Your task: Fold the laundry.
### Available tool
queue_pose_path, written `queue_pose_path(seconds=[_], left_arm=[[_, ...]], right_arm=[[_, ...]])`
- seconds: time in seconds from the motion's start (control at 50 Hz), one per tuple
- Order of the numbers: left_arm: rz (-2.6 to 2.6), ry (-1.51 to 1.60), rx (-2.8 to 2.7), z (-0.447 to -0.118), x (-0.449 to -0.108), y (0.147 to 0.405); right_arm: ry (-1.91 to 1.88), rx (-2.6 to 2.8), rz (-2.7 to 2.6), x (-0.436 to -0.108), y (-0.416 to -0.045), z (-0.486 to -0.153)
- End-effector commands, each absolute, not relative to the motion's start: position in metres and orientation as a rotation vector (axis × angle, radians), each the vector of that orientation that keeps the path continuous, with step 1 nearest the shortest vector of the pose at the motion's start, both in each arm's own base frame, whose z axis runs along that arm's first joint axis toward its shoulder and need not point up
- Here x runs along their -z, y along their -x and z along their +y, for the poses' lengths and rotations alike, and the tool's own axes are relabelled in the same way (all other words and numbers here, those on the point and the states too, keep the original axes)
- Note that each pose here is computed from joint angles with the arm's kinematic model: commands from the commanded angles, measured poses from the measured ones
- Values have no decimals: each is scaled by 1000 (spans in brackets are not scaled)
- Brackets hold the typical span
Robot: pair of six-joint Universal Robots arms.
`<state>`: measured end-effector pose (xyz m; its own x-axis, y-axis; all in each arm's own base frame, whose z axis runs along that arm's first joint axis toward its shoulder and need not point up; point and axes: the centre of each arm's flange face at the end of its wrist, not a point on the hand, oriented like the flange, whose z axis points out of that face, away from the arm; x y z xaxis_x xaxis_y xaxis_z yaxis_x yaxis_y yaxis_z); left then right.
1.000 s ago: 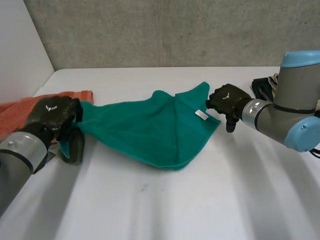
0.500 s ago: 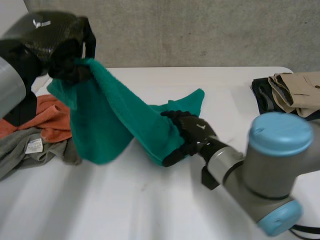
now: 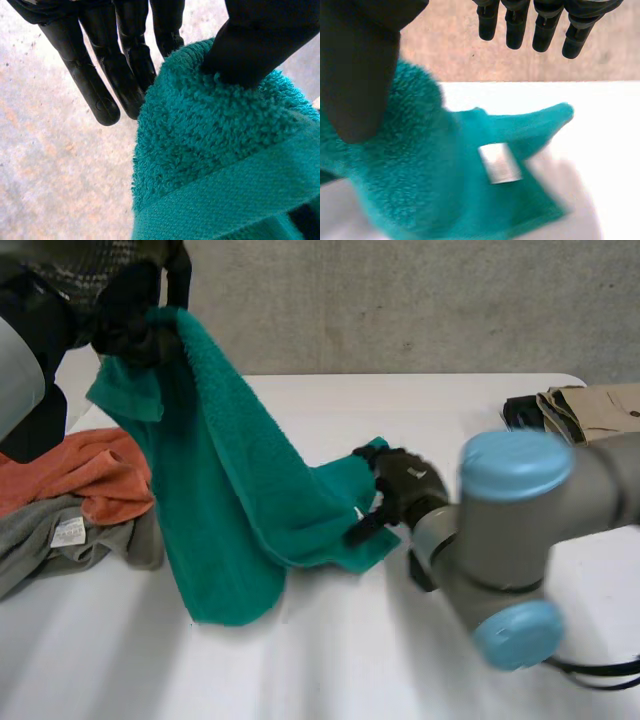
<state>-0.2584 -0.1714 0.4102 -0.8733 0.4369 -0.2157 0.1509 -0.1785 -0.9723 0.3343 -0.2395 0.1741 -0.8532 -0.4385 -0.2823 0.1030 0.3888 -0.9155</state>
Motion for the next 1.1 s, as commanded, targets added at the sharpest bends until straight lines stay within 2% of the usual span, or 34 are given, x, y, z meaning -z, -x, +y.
queue_pose_path(seconds=[0.02,0.14,0.24,0.38,0.5,0.64,0.74,0.8,0.88,0.9,0.96,1.02,1.1], left_arm=[[-1908,664,-2164,-183,-403,250],[-1830,629,-2171,-171,-417,251],[-1760,636,-2170,-157,-427,259],[-1749,634,-2184,-153,-431,262],[-1729,618,-2190,-148,-436,261],[-1715,572,-2196,-140,-443,259],[-1729,527,-2227,-138,-446,249],[-1741,512,-2238,-140,-445,244],[-1773,475,-2270,-146,-443,231],[-1795,459,-2283,-150,-441,225],[-1843,431,-2287,-164,-433,213],[-1885,451,-2230,-175,-419,210],[-1967,493,-2107,-186,-392,208]], right_arm=[[834,1448,2255,-175,-292,-248],[642,1335,2293,-161,-286,-237],[423,1260,2180,-147,-310,-219],[444,1261,2175,-129,-337,-195],[303,1337,2202,-117,-352,-205],[67,1405,2198,-114,-363,-232],[-35,1530,2165,-131,-354,-261],[-37,1601,2147,-153,-335,-280],[28,1769,2051,-201,-299,-310],[105,1848,2000,-223,-286,-320],[369,1957,1917,-258,-269,-329],[620,1918,1907,-274,-264,-321],[721,1913,1992,-292,-254,-317]])
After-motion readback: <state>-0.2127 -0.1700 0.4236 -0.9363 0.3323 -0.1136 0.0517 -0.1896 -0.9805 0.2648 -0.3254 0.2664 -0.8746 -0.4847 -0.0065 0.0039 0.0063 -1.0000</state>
